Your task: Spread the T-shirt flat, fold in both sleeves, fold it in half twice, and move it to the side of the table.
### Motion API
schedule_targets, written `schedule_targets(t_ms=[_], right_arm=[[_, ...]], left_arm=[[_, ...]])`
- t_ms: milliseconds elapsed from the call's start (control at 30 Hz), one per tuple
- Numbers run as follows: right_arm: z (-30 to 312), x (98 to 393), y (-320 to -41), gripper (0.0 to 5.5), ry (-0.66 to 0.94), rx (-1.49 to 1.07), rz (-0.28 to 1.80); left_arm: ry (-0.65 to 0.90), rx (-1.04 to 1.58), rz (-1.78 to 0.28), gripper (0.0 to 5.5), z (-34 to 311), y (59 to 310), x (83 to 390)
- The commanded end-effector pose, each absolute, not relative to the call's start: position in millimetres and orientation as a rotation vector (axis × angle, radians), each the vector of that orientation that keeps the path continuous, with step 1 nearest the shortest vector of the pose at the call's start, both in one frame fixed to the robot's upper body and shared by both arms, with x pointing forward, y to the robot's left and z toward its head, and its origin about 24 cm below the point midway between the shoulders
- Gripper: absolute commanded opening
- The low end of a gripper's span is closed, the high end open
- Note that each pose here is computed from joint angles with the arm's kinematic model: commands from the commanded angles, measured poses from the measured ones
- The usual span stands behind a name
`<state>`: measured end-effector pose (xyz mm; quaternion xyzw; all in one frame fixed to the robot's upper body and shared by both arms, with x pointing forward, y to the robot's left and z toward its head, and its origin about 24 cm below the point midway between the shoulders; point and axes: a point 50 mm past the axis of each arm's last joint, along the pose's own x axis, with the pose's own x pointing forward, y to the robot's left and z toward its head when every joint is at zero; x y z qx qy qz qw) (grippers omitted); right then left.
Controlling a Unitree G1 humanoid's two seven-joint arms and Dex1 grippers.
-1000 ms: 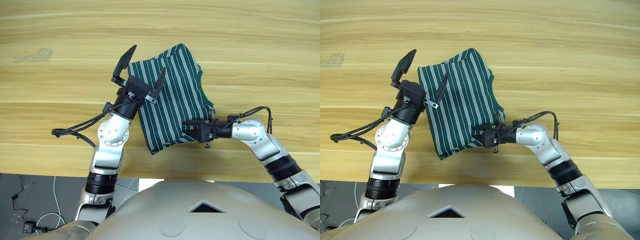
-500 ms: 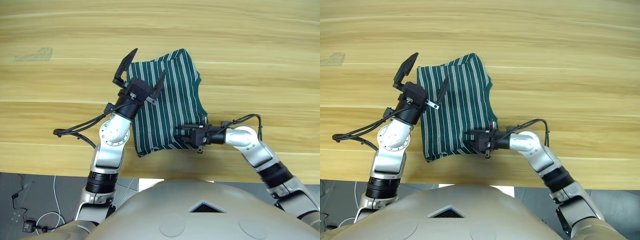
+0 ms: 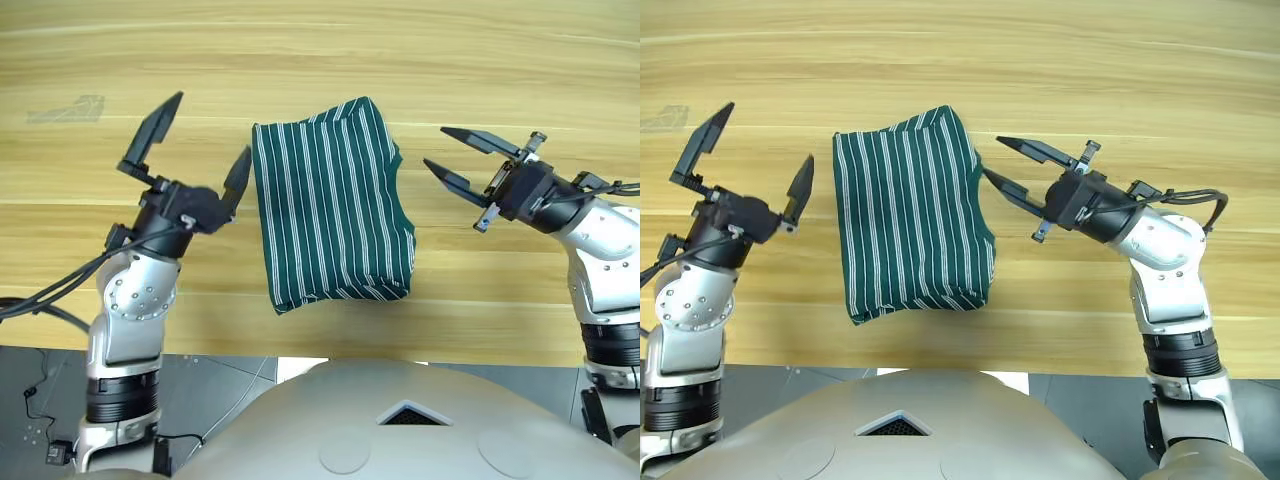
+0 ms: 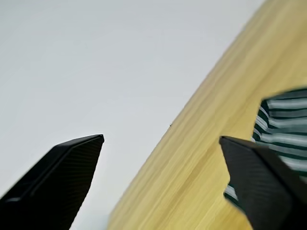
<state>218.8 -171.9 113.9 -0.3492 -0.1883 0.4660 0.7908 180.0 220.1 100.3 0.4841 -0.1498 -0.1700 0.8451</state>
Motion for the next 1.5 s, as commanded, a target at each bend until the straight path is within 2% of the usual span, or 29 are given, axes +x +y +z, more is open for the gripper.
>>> schedule_targets(t_ms=[33, 100, 333, 600, 867, 1267, 1500], right_arm=[[91.4, 210.3, -181.1, 2.49, -0.663, -1.306, 1.202], [79.5, 207.7, -185.3, 2.84, -0.676, -1.353, 1.278], [45.8, 193.2, -204.3, 2.84, -0.649, -1.374, 1.467], [32.5, 190.3, -206.8, 2.84, -0.639, -1.389, 1.535], [14.9, 184.3, -185.9, 2.84, -0.669, -1.277, 1.570], [9.6, 185.5, -175.2, 2.84, -0.697, -1.207, 1.546], [11.7, 187.9, -174.3, 1.50, -0.705, -1.206, 1.543]], left_arm=[[-0.279, 1.414, -0.593, 5.22, 73.4, 232.5, 146.4], [-0.277, 1.458, -0.669, 5.40, 65.4, 230.5, 136.4], [-0.262, 1.562, -0.931, 5.40, 52.4, 236.4, 110.4], [-0.259, 1.526, -1.083, 5.40, 34.4, 228.1, 105.5], [-0.253, 1.404, -1.257, 5.40, 6.2, 205.3, 101.7], [-0.141, 1.386, -1.365, 5.40, 1.2, 222.4, 86.0], [-0.018, 1.316, -1.444, 4.00, -5.5, 224.3, 73.7]])
